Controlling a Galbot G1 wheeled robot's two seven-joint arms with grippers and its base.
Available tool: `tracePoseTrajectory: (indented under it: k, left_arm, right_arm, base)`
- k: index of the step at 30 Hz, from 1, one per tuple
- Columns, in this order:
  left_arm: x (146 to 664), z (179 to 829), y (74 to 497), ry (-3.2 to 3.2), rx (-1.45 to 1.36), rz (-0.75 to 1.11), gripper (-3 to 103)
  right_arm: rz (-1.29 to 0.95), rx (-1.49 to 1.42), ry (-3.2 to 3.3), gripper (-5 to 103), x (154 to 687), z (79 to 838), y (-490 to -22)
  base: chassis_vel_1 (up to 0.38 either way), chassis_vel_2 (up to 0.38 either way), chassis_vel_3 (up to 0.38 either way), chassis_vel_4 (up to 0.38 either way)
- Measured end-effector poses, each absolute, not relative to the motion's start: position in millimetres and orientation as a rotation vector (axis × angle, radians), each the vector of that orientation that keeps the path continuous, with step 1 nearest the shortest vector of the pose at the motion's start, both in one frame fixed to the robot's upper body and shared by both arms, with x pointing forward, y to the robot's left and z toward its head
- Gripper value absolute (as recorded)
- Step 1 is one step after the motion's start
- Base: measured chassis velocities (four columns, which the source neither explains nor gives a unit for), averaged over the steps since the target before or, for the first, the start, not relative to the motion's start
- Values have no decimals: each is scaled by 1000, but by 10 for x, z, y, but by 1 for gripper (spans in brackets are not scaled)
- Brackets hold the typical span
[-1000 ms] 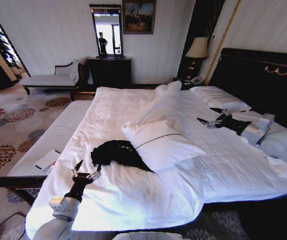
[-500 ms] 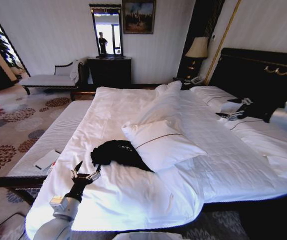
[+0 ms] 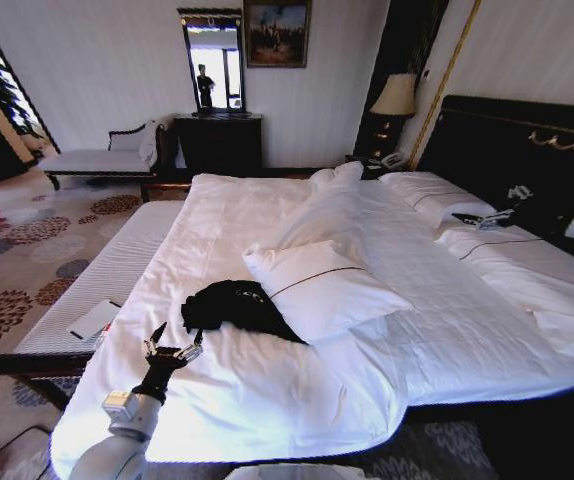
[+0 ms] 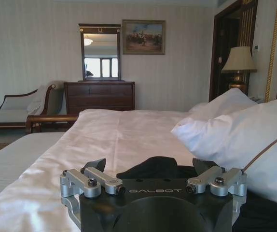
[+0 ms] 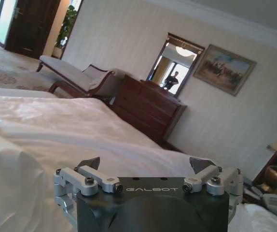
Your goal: Fold the clothes on the bed.
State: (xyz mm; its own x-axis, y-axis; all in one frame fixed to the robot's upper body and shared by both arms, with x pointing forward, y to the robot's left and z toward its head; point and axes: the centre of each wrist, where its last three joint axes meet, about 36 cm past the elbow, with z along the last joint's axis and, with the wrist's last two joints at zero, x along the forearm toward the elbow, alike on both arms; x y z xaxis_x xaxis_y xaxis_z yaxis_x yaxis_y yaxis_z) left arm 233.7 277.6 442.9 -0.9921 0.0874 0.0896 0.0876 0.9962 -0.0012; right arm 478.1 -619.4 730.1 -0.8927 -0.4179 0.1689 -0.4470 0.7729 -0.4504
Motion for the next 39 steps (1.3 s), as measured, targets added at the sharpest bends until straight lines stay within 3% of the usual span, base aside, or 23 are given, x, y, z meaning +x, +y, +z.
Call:
tracePoseTrajectory:
  k: [2,5,7,10,12,15,22,39]
  left_arm:
    - [2313,4437,2768,-3046,-128,0,100]
    - [2286,4459,2771,-3047,-116,-4,100]
    - [2273,4472,2775,-3048,-113,-13,100]
    - [2270,4481,2787,-3050,-108,-19,100]
    - [2259,4501,2818,-3055,-93,-25,100]
    - [2250,4495,2837,-3060,-88,-16,100]
    - [2232,4412,2832,-3055,-96,16,100]
    - [2106,4401,2868,-3065,-84,85,100]
  right_arm:
    - [794,697,-2905,100,4850,7421,-6148]
    - [1037,722,-2915,100,5124,8109,-6002]
    - [1138,840,-2940,100,5590,8550,-5534]
    - [1119,927,-2895,100,5832,8433,-5299]
    - [1066,1091,-2802,100,6169,8173,-4808]
    - [1008,1209,-2732,100,6318,7940,-4456]
    - [896,1442,-2435,100,6696,7502,-3890]
    - [752,1537,-2052,100,7583,6908,-3333]
  base:
    - [0,0,0,0]
    - [0,0,0,0]
    - [-50,-25,2,-10]
    - [-17,-10,3,-3]
    - [62,50,-25,10]
    - [19,20,13,9]
    - [0,0,0,0]
    - [0,0,0,0]
